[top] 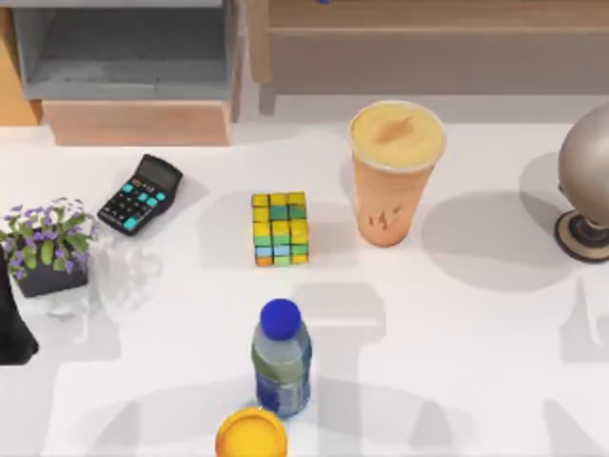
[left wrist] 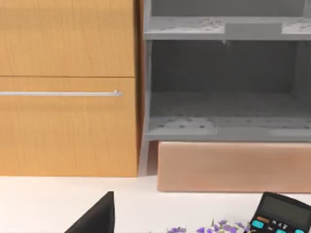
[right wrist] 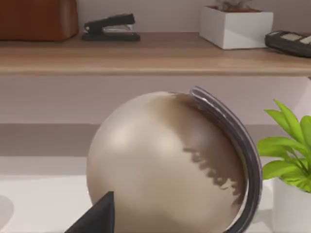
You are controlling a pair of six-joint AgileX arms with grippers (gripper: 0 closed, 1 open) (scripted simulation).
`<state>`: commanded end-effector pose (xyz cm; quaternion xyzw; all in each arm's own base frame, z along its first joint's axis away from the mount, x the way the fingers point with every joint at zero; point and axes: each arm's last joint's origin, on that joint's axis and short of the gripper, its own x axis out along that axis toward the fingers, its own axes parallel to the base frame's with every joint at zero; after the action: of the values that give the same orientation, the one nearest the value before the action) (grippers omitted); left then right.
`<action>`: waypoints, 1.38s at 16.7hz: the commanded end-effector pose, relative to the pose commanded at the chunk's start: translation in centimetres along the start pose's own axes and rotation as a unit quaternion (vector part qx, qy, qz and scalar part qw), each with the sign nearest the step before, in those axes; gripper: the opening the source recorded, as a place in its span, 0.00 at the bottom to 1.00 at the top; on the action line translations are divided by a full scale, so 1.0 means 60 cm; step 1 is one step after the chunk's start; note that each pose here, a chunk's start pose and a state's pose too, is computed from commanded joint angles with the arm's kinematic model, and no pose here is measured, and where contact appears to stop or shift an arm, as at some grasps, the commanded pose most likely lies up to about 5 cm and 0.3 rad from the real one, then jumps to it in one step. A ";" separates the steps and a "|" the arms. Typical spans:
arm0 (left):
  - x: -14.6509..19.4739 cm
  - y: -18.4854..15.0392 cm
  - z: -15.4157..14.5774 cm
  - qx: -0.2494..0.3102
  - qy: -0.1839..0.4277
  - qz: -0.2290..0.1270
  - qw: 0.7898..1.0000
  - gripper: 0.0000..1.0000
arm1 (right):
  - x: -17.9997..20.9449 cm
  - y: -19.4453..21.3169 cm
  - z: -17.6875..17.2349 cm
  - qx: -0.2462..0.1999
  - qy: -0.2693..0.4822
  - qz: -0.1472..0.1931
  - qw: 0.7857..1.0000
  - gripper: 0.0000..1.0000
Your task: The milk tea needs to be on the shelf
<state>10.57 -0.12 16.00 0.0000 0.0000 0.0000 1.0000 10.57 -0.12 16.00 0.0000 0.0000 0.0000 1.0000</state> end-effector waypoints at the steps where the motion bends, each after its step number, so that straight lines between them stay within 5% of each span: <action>1: 0.000 0.000 0.000 0.000 0.000 0.000 1.000 1.00 | 0.000 0.000 0.000 0.000 0.000 0.000 1.000 1.00; 13: 0.000 0.000 0.000 0.000 0.000 0.000 1.000 1.00 | 0.069 0.048 0.066 -0.002 0.000 -0.004 1.000 1.00; 18: 0.000 0.000 0.000 0.000 0.000 0.000 1.000 1.00 | 0.147 0.129 0.074 -0.004 0.001 -0.005 1.000 1.00; 23: 0.000 0.000 0.000 0.000 0.000 0.000 1.000 1.00 | 0.203 0.250 0.019 -0.007 0.001 -0.006 1.000 1.00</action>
<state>10.57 -0.12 16.00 0.0000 0.0000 0.0000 1.0000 22.72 14.88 17.15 -0.0067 0.0013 -0.0059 1.0000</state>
